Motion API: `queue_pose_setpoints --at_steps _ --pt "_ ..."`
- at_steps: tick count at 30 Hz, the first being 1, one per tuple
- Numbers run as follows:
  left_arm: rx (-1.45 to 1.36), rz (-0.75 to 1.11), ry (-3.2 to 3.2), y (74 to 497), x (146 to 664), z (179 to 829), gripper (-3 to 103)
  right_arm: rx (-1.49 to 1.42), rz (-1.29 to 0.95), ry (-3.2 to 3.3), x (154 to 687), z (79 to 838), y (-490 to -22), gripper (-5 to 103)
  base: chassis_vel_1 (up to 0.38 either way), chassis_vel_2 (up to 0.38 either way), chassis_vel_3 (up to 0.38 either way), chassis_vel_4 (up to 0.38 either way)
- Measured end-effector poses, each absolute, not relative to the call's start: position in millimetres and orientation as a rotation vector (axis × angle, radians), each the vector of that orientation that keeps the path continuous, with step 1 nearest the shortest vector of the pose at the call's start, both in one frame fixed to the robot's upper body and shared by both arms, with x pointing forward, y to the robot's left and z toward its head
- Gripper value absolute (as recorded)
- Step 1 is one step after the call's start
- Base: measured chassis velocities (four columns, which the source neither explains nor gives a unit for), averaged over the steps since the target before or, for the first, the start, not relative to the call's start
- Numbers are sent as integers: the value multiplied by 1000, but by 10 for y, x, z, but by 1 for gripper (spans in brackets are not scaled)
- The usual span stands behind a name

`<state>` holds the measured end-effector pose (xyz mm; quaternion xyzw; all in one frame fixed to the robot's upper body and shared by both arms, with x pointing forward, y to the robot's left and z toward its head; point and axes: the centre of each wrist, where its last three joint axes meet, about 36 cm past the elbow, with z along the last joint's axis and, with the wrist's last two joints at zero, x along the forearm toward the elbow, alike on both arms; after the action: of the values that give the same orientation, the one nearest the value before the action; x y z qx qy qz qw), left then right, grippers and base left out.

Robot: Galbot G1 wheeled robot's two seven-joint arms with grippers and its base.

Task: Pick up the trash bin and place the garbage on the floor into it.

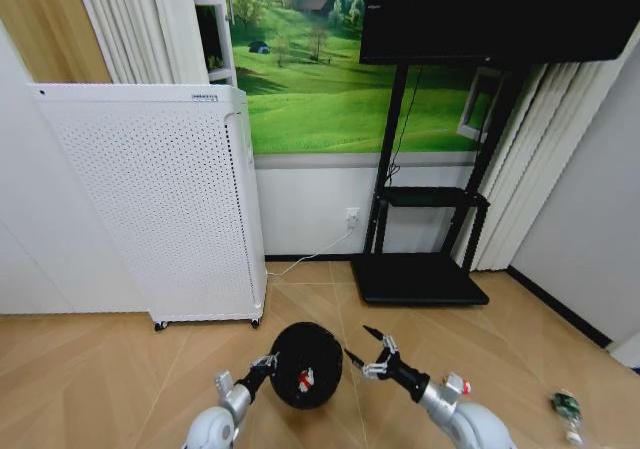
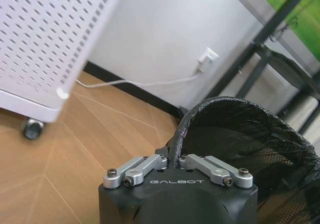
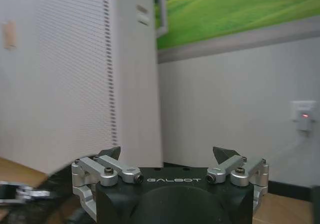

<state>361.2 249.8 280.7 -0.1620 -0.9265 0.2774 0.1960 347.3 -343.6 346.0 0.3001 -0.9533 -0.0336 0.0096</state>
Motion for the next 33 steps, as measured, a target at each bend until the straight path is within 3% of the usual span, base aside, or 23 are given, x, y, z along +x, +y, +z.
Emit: queue_pose_setpoints --at_steps 6,13,24,33 --pt "-327 748 -2705 2832 3662 2957 4 648 15 -2943 3511 3253 -3485 100 0 0 0 0" --pt "-295 648 -2739 3081 3374 2969 4 643 58 -2850 3465 3095 -3474 100 0 0 0 0" --pt "-312 577 -2779 3004 3062 2854 4 653 105 -2729 3381 2852 -3474 100 -71 -66 58 51" --pt "-302 588 -2771 2972 2992 2799 4 638 105 -2704 3337 2739 -3484 100 -216 -191 215 194"
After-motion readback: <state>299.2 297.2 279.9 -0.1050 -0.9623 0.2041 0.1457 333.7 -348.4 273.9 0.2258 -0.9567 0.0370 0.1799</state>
